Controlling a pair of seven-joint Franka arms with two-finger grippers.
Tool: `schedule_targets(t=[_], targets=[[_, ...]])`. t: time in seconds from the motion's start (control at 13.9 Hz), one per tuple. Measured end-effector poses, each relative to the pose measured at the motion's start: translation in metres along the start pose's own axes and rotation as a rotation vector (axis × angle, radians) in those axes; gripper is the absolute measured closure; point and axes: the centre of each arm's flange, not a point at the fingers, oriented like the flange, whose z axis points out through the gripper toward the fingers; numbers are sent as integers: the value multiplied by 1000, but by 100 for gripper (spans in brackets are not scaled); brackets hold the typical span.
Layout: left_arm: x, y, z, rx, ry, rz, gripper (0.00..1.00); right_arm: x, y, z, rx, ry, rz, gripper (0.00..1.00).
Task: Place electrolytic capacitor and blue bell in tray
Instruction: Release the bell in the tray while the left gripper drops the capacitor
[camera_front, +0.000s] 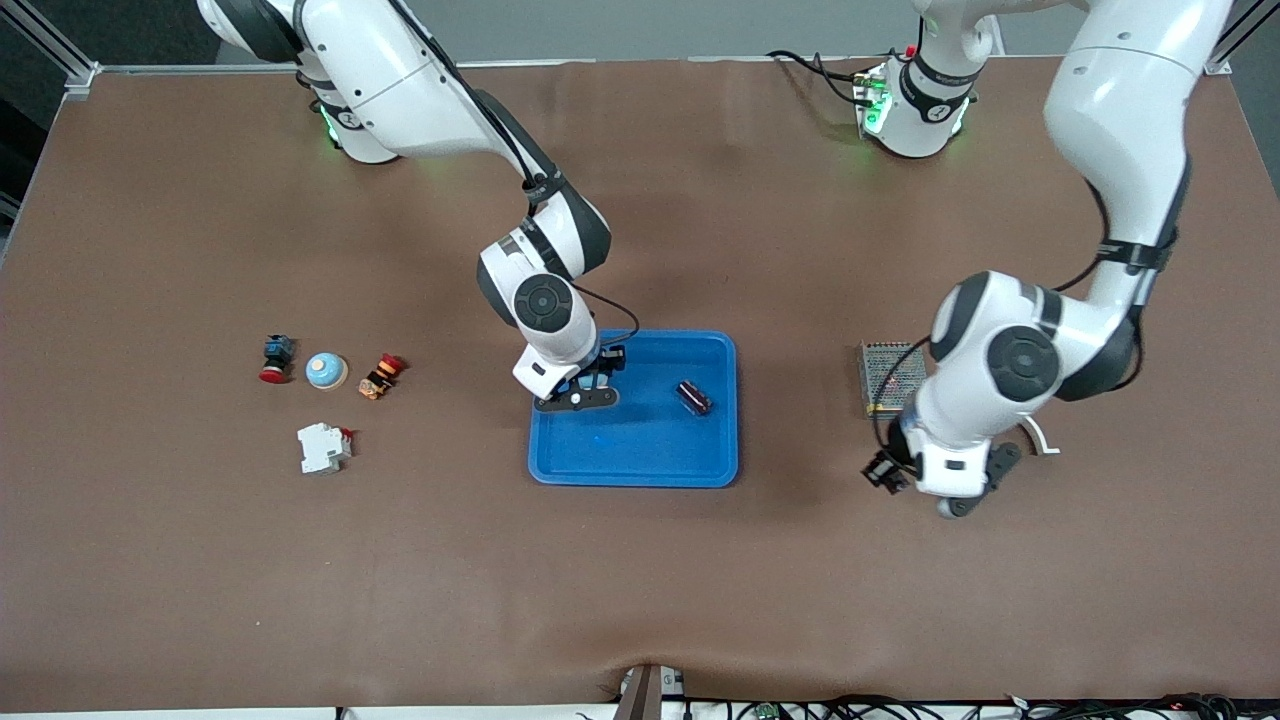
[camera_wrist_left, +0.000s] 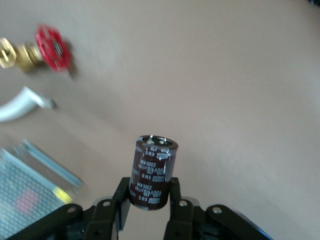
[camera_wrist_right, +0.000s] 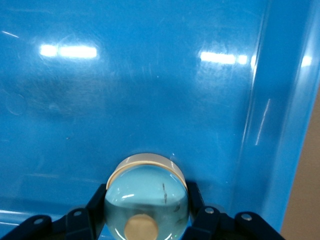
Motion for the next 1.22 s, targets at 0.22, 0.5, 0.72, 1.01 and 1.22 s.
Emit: schedule_targets(t=[0.22,0.5,0.72,1.01,1.22], targets=[[-57,36,12,-6,-20,-78,65,-1,-2,0,0,0,-1,29],[-116,76,30,-38,-47,-190,65,-2,-4,-1,0,0,-3,1],[-148,91,51,-77,-71,-245,65,1,-11,-38,-25,-38,-17,0],[-170,96,90,-121,-103,-279,65,-7,-8,-147,-96,-72,-115,0],[-176,93,119,-125,-121,-295,65,-11,30,-208,-114,-115,-244,0]])
